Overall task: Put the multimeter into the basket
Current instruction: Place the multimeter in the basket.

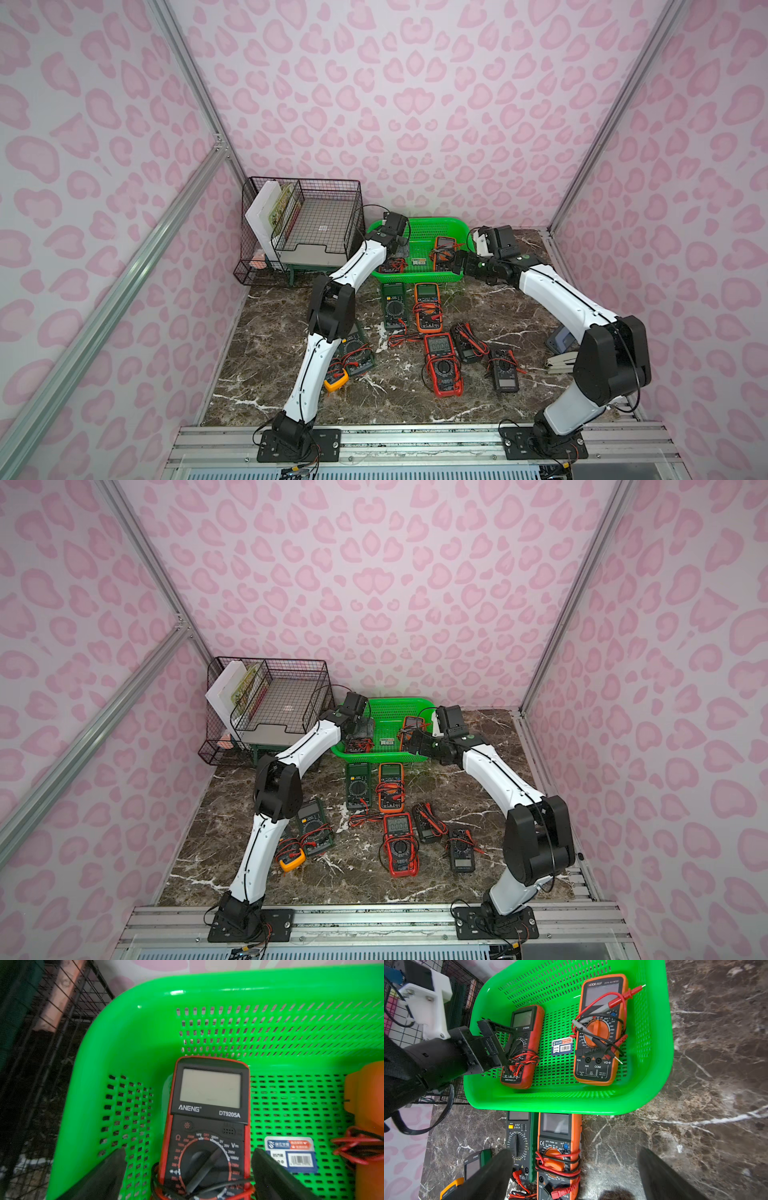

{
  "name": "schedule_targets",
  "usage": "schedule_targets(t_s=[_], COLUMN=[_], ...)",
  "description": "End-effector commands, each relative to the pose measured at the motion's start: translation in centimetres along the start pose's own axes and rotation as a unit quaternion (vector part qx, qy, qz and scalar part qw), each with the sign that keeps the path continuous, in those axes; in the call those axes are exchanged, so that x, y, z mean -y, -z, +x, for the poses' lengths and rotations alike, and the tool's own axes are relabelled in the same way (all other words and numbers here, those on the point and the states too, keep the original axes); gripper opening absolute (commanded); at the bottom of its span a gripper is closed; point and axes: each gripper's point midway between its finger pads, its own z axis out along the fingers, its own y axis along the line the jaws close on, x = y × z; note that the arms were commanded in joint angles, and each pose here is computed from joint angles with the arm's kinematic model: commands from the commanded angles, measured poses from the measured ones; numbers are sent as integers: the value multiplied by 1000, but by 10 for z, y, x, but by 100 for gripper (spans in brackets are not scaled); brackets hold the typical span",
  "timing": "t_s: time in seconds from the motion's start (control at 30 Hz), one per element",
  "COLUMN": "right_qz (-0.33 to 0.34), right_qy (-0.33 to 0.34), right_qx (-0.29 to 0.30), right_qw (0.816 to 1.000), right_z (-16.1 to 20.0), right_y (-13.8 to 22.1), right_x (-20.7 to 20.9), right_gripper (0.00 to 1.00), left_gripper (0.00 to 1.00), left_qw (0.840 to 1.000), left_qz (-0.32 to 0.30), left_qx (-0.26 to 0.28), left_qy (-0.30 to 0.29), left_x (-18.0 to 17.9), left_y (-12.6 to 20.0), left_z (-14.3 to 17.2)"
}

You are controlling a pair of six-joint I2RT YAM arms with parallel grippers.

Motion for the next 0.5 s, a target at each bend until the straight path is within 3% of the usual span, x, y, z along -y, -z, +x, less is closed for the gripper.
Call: schedule_targets(t_s=[0.0, 0.23, 0.47], right_qz=[1, 0, 6], right_qy=[6, 2, 9], right_qx=[6, 12, 10], right_qw=[1000, 1000, 1000], right_z=[-1, 6, 23], right_y=[5, 13, 26], right_x=[0, 2, 5], right_gripper=[99, 99, 99], left_gripper=[99, 99, 99], left_qw=[1000, 997, 992], left_qz=[18, 68, 116], left_qx=[17, 13, -29], left_qy=[11, 24, 39], left_x=[4, 16, 35], left_y=[19, 51, 88], left_z=[-18, -31, -12])
